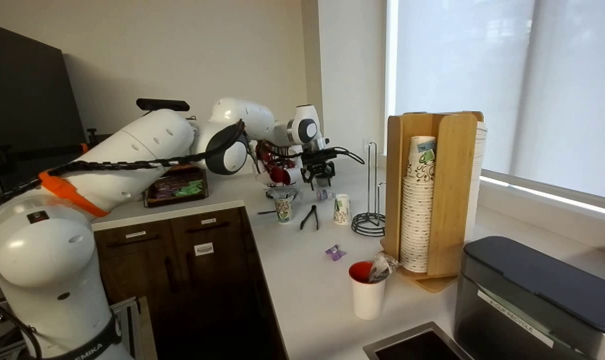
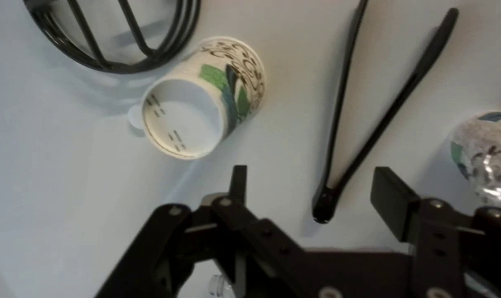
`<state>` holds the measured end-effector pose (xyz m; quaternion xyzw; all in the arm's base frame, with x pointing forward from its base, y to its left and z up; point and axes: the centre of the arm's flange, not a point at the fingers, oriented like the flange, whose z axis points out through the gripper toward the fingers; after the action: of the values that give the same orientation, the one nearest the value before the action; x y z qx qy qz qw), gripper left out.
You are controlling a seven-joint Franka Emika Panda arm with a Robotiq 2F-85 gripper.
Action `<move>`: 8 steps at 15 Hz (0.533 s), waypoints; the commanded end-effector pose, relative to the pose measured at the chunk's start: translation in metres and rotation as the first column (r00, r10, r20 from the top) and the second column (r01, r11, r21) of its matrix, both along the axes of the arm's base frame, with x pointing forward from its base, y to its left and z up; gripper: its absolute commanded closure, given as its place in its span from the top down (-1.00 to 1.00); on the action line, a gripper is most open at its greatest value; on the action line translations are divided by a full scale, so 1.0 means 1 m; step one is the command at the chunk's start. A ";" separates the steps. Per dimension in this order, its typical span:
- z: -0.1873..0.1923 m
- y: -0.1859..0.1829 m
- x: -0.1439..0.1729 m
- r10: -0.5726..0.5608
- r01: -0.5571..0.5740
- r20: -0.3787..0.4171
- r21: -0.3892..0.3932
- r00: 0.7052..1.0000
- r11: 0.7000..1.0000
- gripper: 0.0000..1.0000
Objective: Put the cup on the countertop and the tweezers on the stand
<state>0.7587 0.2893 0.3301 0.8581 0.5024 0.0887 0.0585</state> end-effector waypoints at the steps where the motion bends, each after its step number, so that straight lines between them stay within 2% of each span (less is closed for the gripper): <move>1: 0.008 0.002 0.007 0.083 -0.075 -0.146 0.060 0.986 0.995 1.00; 6: 0.001 -0.025 -0.015 0.075 -0.088 -0.328 -0.025 0.942 0.996 0.99; 8: -0.002 -0.025 -0.024 0.089 -0.115 -0.362 -0.052 0.928 0.992 0.98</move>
<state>0.7361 0.2622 0.3240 0.8429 0.5359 -0.0490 -0.0042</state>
